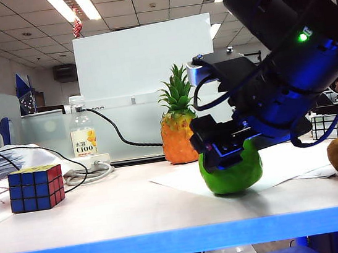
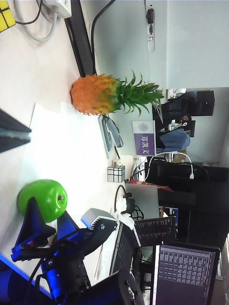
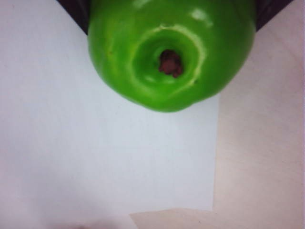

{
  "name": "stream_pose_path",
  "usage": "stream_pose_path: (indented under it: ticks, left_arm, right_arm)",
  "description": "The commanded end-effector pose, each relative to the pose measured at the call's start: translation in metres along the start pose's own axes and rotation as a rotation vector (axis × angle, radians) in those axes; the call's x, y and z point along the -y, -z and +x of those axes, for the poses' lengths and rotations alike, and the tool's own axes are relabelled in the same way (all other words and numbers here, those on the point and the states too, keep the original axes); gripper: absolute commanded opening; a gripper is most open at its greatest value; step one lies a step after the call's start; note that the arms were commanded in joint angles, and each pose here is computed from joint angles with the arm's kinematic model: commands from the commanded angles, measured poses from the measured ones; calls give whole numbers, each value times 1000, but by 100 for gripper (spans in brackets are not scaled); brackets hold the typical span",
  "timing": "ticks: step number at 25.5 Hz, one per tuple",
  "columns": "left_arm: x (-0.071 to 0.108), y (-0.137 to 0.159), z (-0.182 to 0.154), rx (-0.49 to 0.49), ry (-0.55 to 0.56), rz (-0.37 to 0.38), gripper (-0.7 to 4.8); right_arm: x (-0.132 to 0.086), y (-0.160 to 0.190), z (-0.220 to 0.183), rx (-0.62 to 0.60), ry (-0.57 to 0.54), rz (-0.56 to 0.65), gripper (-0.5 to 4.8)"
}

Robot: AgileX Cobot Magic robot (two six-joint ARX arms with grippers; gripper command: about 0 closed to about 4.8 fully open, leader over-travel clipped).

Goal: Arrange all the fruits from large to small from left to right in a row.

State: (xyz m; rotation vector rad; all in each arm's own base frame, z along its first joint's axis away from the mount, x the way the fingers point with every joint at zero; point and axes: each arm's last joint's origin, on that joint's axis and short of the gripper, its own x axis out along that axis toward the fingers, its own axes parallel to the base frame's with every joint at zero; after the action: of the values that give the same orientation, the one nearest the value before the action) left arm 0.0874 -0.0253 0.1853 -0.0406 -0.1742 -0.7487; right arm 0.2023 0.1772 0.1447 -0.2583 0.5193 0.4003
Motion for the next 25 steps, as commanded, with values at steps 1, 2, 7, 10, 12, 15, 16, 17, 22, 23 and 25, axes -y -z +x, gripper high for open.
stream_pose_path:
  ticks: [1,2,7,10,12,15,16,17,22,23,25]
  left_arm:
    - [0,-1,0,10,6,8,-6]
    - [0,-1,0,10,6,8,-6]
    - [0,-1,0,10,6,8,-6]
    - [0,-1,0,10,7,4,-6]
    - [1,-1,0,9,20,4,-6]
    - [1,-1,0,8,22,4,-6]
    - [1,-1,0,8,22,4,-6]
    - [1,-1,0,8,22,5,-6]
    - [1,-1,0,8,22,4,-6]
    - [1,-1,0,8,22,4,-6]
    - [1,-1,0,8,22,4,-6]
  right_arm:
    - [-4,7,-1,-51,-29,-14,141]
    - [-4,7,-1,-51,-31,-15,156]
    - [-9,8,-3,-49,-40,-6,275]
    - [-10,8,-3,-51,-42,4,372]
    - [-10,8,-3,-51,-40,10,428]
    - [-10,8,-3,-54,-36,14,475]
    - [-10,8,-3,-52,-37,14,479]
    - [-10,8,-3,-48,-37,15,479]
    - [-10,1,-3,19,-37,40,479]
    - [-10,0,-3,28,-30,43,479]
    - [-9,-2,-3,41,-20,44,479]
